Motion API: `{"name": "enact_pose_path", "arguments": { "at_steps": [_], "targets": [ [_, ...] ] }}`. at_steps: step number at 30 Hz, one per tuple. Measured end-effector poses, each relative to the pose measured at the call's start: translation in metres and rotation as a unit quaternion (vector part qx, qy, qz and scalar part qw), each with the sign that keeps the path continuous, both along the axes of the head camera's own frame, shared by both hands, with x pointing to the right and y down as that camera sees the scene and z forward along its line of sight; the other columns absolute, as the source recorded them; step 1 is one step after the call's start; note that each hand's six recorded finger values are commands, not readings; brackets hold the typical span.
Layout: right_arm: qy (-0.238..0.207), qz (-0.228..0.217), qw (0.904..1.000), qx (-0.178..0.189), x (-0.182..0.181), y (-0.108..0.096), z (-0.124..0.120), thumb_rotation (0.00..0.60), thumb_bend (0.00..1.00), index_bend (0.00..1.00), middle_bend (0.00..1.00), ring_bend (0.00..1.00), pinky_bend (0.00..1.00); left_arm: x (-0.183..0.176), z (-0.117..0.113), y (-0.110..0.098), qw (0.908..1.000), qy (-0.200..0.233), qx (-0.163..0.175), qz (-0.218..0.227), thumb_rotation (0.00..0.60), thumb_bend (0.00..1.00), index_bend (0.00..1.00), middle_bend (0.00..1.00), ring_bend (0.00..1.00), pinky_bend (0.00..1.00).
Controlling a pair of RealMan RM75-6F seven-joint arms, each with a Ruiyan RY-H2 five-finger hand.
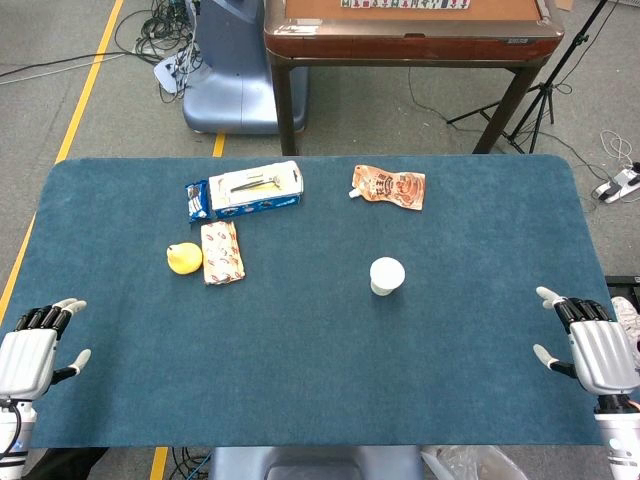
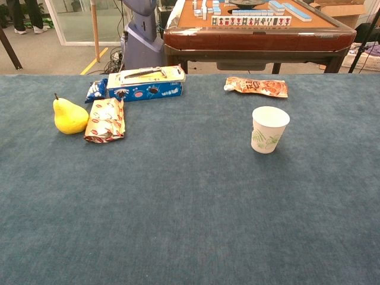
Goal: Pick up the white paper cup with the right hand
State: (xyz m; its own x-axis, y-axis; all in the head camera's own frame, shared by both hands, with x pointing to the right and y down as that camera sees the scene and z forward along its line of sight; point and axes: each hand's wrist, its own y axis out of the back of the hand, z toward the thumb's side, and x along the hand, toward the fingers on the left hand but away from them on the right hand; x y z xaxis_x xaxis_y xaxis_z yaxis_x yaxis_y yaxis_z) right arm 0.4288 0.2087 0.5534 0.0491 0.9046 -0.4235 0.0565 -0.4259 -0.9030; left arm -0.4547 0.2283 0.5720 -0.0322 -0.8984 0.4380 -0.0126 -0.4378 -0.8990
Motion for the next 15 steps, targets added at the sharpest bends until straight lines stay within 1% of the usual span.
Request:
{"name": "enact_pose_path", "arguments": {
  "at_steps": [7,15],
  "targets": [
    [-0.001,-0.005,1.0,0.0,-0.0011,-0.0001,-0.0004,0.6,0.16,0.22,0.34,0.27,0.27,0.0011,-0.0009,-0.0001,1.0,0.001,0.002,0.003,0.6,0.2,0.24,0.22,0.21,0.18],
    [-0.007,-0.014,0.9999,0.0,-0.0077,-0.0061,0.0005,0.6,0.16,0.22,0.34,0.27,0.27,0.0026,-0.0047,-0.0009,0.9999,0.005,0.009,0.005,0.6,0.2,0.24,0.22,0.21,0.18]
  ]
}}
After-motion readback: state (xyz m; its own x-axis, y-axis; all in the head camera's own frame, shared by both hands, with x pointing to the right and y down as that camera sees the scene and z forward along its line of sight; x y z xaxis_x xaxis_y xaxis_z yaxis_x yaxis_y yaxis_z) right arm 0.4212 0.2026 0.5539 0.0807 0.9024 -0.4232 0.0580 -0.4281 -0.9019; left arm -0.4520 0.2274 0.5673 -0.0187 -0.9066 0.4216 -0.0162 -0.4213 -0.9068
